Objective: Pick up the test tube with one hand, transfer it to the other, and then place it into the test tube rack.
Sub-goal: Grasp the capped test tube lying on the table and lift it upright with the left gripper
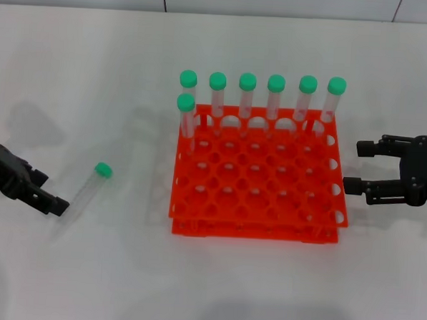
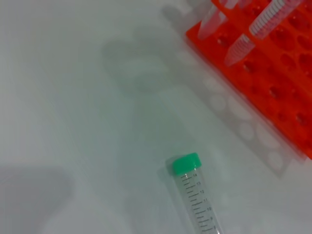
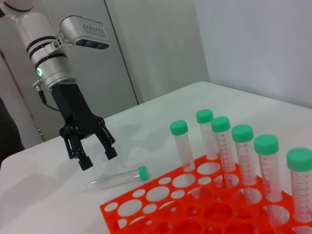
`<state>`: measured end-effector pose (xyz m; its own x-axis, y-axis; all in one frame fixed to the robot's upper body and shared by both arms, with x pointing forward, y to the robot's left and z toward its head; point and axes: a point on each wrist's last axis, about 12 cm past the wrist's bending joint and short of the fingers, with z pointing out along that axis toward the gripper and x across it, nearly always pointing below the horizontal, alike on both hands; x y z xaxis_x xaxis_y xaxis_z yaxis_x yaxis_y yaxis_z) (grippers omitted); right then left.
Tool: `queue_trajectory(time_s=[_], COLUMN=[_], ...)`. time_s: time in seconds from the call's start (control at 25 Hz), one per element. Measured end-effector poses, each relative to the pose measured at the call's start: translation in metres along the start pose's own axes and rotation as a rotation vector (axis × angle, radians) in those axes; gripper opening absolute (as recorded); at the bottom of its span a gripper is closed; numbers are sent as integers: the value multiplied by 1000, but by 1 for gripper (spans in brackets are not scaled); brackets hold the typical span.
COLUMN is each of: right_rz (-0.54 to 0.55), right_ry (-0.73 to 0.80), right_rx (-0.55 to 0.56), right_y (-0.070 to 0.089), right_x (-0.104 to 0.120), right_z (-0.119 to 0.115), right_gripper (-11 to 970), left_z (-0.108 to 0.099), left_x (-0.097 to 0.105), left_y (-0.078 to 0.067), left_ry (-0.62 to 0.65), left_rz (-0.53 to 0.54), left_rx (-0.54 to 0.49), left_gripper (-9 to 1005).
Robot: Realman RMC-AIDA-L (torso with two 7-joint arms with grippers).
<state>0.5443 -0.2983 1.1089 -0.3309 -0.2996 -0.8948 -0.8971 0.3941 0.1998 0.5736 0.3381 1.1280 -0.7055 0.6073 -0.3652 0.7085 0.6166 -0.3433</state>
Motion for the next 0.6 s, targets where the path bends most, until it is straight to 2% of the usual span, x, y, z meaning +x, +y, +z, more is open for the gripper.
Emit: queue_trajectory(time_s=[0.36, 0.6], right_rz=[0, 0], right_ry=[1, 2], right_rx=[0, 0], right_y=[0, 0], right_x=[0, 1], right_z=[0, -1], right_gripper=[842, 842], left_z=[16, 20], left_x=[-7, -7], left_y=[-7, -8], left_ry=[34, 41], left_rz=[27, 27], left_rx=[26, 32], left_gripper=[877, 876])
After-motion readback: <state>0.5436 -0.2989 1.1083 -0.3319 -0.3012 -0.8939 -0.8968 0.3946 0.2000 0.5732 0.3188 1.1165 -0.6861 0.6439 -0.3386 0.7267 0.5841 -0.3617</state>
